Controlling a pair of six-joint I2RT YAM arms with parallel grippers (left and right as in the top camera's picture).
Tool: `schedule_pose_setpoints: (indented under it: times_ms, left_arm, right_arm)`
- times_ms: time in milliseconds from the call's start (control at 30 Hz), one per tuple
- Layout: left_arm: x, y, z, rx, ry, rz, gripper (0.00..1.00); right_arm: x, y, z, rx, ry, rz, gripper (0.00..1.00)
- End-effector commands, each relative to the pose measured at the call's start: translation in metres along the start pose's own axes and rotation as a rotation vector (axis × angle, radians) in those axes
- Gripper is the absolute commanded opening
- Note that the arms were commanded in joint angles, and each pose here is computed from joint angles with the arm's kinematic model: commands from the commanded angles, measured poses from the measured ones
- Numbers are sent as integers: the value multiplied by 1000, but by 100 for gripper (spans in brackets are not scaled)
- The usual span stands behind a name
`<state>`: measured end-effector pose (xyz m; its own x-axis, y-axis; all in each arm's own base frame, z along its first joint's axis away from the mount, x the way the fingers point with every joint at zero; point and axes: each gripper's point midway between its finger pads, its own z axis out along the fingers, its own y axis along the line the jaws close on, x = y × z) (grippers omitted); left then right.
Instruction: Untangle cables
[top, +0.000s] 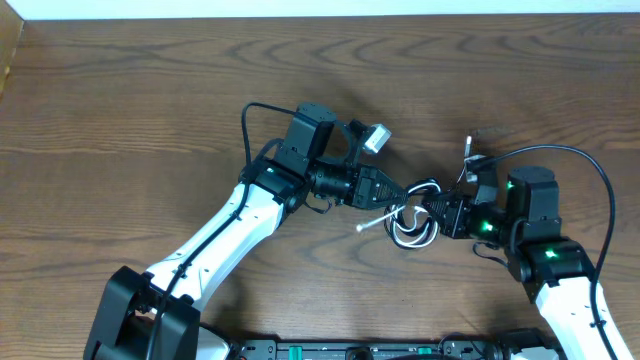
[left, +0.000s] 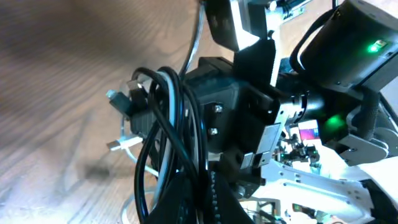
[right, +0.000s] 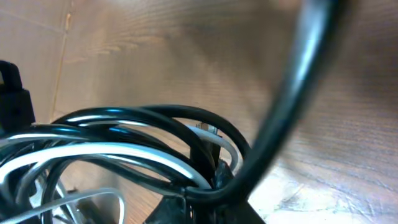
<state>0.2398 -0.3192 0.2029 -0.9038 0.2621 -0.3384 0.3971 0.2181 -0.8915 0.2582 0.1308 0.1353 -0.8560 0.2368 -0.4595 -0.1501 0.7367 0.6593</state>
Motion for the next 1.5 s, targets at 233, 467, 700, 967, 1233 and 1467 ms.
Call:
schedule_pose_setpoints:
  times_ms: [233,467,700,967,1233,1467]
  left_arm:
    - [-2,79,-22,-467,-99,-42,7]
    - [11,94,-30,-557,-77,-110,8]
    - [24,69,-16,-389,9,-87,9]
    - [30,37,-7,-201,62,-72,22]
    - [25,-15,-4,85,100,23,22]
    - [24,-17,-3,89,98,33,22]
  right_arm:
    - [-3,-21,-4,126,-13,16,1]
    - [2,57,-11,-313,42,-207,1]
    - [-18,23,-4,-102,-49,-149,1]
    - [-18,-1,-3,26,-62,-20,1]
    - [-17,1,-3,14,-57,-20,1]
    - [-17,3,-3,6,-52,-20,1]
